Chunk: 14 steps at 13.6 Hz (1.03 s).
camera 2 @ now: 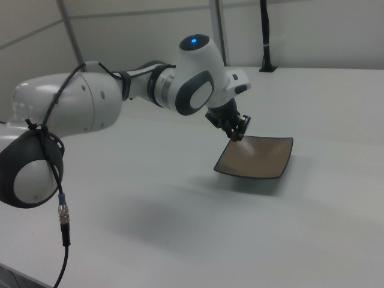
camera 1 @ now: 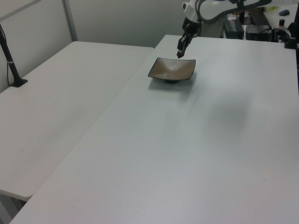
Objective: Strawberries on a ceramic plate
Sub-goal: 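Carry the strawberry over the brown plate and lower it onto the plate, then open the gripper to release the strawberry on the plate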
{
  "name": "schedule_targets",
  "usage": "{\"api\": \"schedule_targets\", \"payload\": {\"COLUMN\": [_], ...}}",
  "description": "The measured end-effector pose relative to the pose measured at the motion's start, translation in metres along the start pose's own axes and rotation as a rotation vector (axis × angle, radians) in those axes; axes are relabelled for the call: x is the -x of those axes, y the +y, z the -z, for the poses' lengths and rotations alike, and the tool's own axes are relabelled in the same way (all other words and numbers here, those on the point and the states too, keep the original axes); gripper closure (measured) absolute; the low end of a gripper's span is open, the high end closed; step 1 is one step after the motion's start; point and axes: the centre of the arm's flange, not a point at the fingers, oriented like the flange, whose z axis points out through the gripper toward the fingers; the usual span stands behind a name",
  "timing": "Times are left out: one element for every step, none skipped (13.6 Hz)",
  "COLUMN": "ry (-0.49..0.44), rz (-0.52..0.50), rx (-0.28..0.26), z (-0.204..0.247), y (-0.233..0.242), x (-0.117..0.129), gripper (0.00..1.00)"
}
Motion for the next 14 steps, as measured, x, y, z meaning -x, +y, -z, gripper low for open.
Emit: {"api": "schedule_targets", "payload": {"ry": [0.014, 0.034, 0.056, 0.074, 0.094, 0.112, 0.141, 0.160, 0.184, 0.214, 0.231, 0.236, 0.233, 0.229], "rz": [0.002, 0.003, 0.003, 0.002, 0.002, 0.002, 0.002, 0.002, 0.002, 0.003, 0.004, 0.006, 0.010, 0.010], "rx": [0.003, 0.009, 0.015, 0.020, 0.024, 0.028, 0.034, 0.038, 0.042, 0.048, 0.051, 0.053, 0.053, 0.053], "z": [-0.005, -0.014, -0.022, -0.026, -0.031, -0.037, -0.044, -0.048, -0.051, -0.056, -0.060, -0.061, -0.064, -0.067], "y": [0.001, 0.003, 0.005, 0.006, 0.007, 0.007, 0.007, 0.007, 0.007, 0.007, 0.006, 0.006, 0.006, 0.005], "x": [-0.001, -0.002, -0.002, -0.003, -0.004, -0.004, -0.005, -0.006, -0.006, -0.006, -0.005, -0.004, -0.002, -0.001], "gripper": [0.66, 0.66, 0.66, 0.66, 0.66, 0.66, 0.66, 0.66, 0.66, 0.66, 0.65, 0.65, 0.63, 0.57]}}
